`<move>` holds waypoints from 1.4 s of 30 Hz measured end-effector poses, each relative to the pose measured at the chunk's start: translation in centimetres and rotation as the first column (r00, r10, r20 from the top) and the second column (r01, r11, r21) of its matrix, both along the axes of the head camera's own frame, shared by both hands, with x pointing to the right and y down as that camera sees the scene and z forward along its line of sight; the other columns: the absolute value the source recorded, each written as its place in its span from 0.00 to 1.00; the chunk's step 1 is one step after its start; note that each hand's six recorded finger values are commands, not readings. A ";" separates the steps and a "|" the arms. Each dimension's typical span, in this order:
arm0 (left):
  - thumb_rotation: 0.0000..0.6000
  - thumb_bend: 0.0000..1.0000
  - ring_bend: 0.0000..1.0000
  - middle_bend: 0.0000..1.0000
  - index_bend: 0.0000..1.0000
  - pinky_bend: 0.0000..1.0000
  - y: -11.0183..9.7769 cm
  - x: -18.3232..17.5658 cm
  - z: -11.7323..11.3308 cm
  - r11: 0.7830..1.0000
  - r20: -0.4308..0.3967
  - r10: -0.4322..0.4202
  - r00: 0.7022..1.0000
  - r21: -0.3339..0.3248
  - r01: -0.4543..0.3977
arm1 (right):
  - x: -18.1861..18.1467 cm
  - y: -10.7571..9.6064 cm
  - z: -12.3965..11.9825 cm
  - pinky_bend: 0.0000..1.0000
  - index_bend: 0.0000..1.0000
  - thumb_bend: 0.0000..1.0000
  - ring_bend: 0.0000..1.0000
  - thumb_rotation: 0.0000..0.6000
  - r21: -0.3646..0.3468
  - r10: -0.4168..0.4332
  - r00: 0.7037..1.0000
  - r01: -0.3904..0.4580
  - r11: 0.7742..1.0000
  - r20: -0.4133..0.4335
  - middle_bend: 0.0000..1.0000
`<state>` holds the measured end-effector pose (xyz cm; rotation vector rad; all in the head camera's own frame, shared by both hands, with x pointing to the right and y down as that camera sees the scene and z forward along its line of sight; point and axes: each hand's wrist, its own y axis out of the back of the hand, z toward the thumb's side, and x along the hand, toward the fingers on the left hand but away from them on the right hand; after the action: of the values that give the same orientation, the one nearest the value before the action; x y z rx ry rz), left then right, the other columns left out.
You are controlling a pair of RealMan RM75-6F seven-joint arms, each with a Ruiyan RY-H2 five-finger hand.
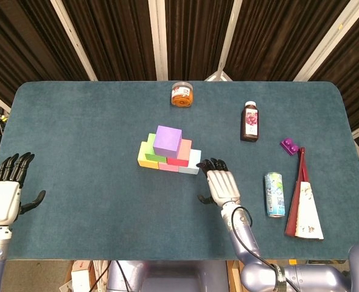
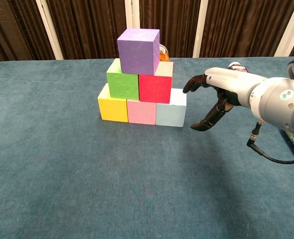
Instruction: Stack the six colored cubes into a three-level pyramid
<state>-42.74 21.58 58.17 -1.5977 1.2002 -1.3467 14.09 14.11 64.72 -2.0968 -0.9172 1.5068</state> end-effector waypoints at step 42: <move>1.00 0.34 0.00 0.02 0.08 0.00 3.2 0.2 -0.6 0.989 0.017 0.053 0.998 -0.140 -0.051 | 18.0 4.4 -4.3 0.00 0.15 0.28 0.00 1.00 0.340 0.187 0.976 -0.140 0.930 -0.108 0.10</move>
<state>-42.53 24.73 57.61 -1.6963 1.0652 -1.4364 32.09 18.55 60.39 -1.6906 -1.2229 1.4386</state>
